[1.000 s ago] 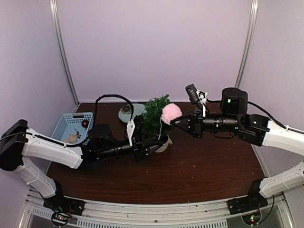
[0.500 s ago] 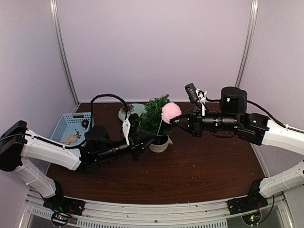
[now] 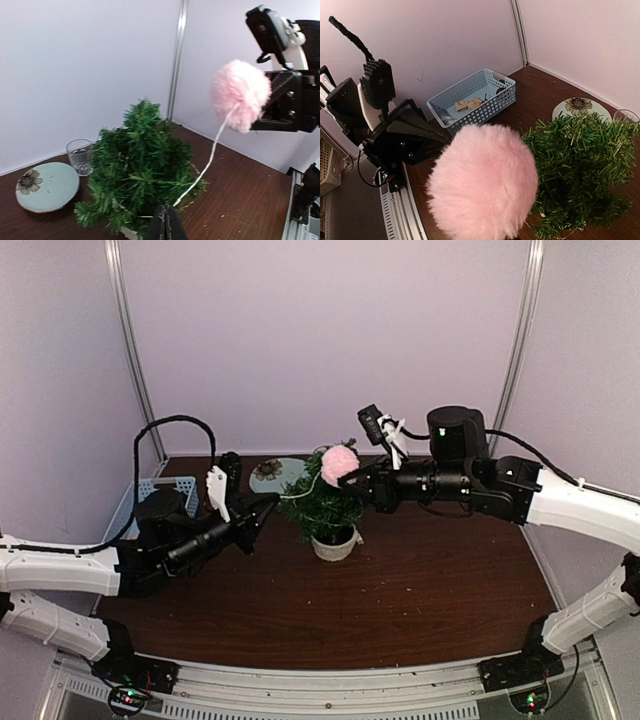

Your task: Decorate the small christmas tree

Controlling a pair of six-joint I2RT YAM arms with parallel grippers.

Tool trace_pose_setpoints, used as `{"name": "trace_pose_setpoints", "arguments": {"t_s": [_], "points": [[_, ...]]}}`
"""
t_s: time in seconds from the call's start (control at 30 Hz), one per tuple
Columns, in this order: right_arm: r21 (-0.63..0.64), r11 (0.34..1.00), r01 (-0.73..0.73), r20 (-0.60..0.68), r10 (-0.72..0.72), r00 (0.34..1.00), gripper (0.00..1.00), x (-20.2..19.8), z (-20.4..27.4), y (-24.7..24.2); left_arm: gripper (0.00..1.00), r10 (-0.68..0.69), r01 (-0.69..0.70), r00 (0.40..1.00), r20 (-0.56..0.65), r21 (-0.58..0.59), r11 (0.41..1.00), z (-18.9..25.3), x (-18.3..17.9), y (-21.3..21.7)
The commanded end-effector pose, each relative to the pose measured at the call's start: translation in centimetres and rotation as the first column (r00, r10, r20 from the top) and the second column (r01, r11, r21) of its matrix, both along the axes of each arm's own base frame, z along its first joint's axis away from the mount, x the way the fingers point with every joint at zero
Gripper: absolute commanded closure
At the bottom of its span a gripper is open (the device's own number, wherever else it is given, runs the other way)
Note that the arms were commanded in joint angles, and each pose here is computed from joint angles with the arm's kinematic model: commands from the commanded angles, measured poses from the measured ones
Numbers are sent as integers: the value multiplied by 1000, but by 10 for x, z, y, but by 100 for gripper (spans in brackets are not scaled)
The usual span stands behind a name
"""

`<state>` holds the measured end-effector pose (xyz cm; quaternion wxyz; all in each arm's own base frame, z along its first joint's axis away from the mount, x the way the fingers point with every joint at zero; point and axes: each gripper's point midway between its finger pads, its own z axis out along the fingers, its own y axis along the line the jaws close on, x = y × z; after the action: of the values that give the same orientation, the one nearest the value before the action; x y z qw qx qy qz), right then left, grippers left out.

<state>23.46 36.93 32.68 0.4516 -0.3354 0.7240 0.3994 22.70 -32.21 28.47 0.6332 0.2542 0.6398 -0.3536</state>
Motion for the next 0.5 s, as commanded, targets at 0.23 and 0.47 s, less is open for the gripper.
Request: {"name": "trace_pose_setpoints", "arguments": {"t_s": [0.23,0.47], "points": [[-201,954,224,111,-205,973,100,26,-11,11,100,233,-223,969,-85,113,968,-15,47,42],[-274,903,330,194,-284,939,100,35,-13,22,100,321,-303,938,-132,139,943,-21,76,57]]}}
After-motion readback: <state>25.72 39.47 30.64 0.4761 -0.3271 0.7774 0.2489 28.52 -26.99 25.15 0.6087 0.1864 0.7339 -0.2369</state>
